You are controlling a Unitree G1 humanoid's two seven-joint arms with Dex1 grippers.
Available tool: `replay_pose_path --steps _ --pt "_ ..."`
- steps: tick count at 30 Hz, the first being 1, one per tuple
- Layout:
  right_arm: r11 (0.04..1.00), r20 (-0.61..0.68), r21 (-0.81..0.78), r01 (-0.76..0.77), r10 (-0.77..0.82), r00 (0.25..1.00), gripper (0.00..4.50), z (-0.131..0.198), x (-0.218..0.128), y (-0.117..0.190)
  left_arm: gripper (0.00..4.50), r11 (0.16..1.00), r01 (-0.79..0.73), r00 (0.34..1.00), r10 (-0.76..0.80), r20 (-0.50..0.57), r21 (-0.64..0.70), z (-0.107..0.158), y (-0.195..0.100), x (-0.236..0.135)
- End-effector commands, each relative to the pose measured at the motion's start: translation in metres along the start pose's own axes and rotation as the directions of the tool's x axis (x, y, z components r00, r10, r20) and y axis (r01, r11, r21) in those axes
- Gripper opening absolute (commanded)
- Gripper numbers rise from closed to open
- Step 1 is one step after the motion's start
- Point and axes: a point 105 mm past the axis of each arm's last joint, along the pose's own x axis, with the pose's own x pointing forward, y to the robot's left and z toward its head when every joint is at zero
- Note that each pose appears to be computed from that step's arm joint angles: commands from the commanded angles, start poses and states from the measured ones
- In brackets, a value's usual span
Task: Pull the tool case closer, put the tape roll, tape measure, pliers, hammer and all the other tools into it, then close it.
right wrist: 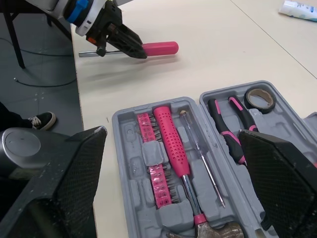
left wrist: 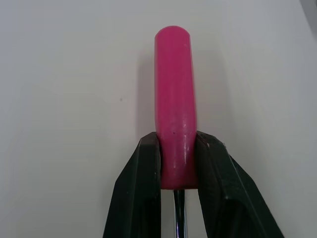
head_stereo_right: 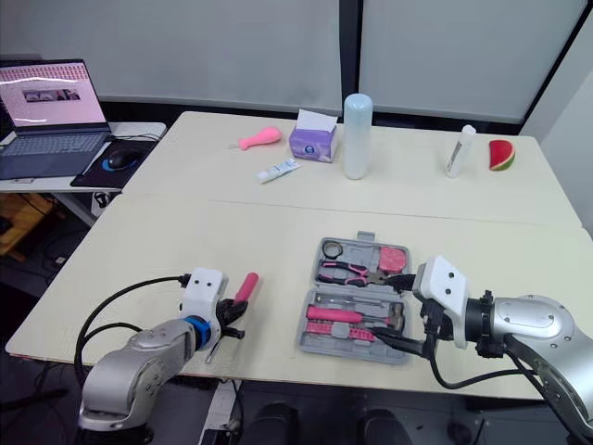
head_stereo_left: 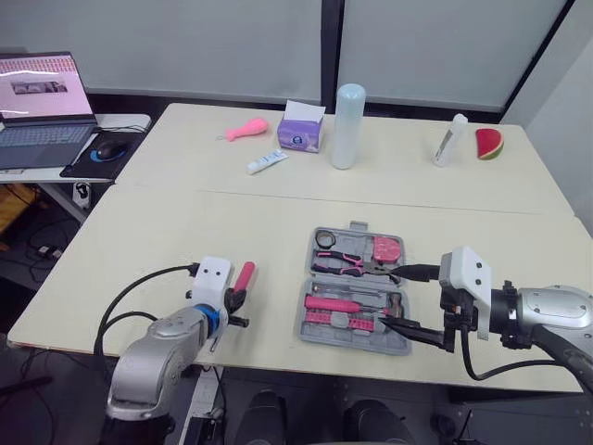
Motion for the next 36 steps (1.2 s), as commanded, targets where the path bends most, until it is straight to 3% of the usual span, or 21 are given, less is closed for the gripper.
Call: replay_pose_path --steps 1,12,23,32,35,36 --pt "0.999 0.014 -0.046 -0.023 0.023 1.0 4.5 0.009 -0.001 0.003 0.58 1.0 0.027 0.999 -0.027 0.032 0.011 0.006 -0.01 -0.002" --pt "0.998 0.002 -0.047 -0.042 0.042 0.999 4.5 0.007 0.0 0.006 0.58 0.989 0.124 0.992 -0.126 0.02 0.078 0.007 -0.035 0.014" --pt "0.998 -0.003 -0.044 -0.036 0.036 0.999 4.5 0.007 0.0 0.007 0.58 0.99 0.127 0.992 -0.128 0.017 0.056 0.005 -0.032 0.022" --pt "0.998 0.002 -0.052 -0.023 0.023 1.0 4.5 0.009 -0.002 0.007 3.41 0.989 0.145 0.987 -0.148 0.068 0.042 0.019 -0.017 0.0" --pt "0.998 0.005 -0.067 -0.006 0.006 1.0 4.5 0.011 -0.004 0.007 4.37 0.976 0.192 0.972 -0.204 0.113 0.105 0.032 -0.015 -0.018" --pt "0.997 0.003 -0.077 -0.002 0.002 1.0 4.5 0.012 -0.004 0.007 4.44 0.949 0.253 0.95 -0.28 0.136 0.19 0.04 -0.017 -0.026"
